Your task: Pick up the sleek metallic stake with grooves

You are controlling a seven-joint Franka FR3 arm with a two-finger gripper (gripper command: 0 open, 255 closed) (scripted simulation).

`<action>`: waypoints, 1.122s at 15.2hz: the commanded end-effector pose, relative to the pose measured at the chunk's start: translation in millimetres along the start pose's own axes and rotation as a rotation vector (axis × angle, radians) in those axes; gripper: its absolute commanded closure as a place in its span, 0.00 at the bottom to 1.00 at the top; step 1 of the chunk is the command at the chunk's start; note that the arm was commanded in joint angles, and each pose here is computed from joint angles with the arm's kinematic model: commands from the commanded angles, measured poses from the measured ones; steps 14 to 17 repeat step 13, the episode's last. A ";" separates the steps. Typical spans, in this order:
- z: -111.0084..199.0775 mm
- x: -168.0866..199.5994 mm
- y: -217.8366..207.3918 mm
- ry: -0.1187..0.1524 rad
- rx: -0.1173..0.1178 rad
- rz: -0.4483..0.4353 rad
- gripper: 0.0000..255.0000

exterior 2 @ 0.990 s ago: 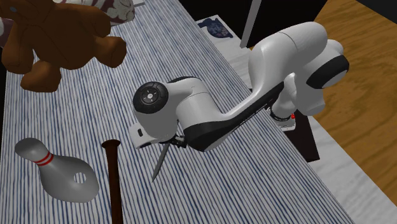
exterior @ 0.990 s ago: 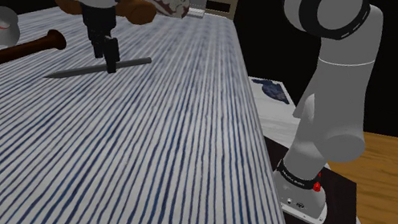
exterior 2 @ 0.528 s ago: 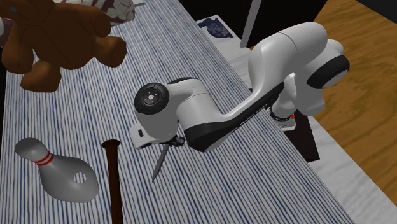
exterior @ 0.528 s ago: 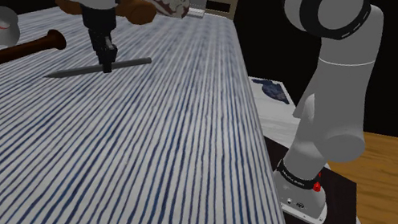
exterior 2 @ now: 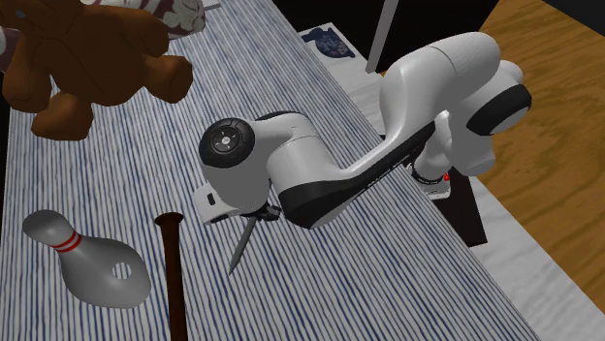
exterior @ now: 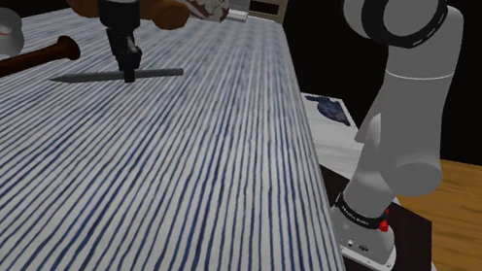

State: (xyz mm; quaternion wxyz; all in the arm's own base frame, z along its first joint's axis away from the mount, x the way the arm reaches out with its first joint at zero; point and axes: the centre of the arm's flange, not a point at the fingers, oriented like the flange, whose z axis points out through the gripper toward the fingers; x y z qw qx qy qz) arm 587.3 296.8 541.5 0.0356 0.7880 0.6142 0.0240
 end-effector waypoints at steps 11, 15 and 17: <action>-62.7 -0.2 4.8 0.000 0.000 0.000 1.00; -63.5 -0.2 4.9 0.000 0.000 0.000 1.00; -63.5 -0.2 4.9 0.000 0.000 0.000 1.00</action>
